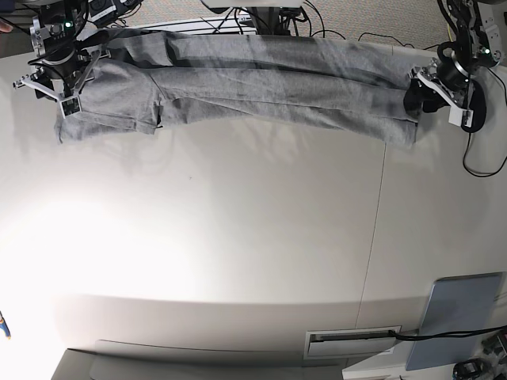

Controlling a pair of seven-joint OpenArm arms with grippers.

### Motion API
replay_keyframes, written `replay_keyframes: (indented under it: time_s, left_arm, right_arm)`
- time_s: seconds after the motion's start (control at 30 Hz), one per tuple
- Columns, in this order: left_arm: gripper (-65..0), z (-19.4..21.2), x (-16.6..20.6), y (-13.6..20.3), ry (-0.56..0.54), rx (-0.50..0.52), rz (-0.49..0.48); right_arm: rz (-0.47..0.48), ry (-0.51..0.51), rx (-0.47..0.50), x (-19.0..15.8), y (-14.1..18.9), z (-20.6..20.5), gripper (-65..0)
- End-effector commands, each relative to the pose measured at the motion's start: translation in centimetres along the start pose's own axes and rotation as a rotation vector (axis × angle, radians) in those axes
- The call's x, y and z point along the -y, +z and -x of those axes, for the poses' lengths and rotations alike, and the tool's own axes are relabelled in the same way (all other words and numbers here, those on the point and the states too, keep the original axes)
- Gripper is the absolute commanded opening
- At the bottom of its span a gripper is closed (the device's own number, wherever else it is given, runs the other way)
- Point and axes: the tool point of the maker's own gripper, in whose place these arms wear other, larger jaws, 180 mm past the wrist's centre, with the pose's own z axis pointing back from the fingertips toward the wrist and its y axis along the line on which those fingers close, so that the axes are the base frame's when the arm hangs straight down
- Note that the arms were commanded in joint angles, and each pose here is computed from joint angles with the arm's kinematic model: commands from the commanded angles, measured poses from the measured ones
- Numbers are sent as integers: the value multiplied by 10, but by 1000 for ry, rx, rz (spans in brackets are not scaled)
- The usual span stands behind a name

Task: Fold the T-shirt properly
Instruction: 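Regrasp the folded end of the shirt with the left gripper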

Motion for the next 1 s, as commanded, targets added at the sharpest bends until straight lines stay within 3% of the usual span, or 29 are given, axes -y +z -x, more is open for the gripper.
replay_keyframes:
  time_s: [0.0,0.2,0.37,0.57,0.97]
  left_arm:
    - [-336,-3,0,4,-11,-2,17]
    - [-337,-5,18,5,19,12,122]
    - [-352,-4,19,5,23,10,125]
    - [-444,-4,24,6,-6,12,156]
    - [-446,-11,30,7,22,41,187]
  right_arm:
    - [31,8,29,10,3,-7,-389]
    - [31,8,28,10,3,-7,-389]
    - [31,8,27,10,3,-7,-389]
    - [31,8,26,10,3,-7,-389]
    - [31,8,26,10,3,-7,-389]
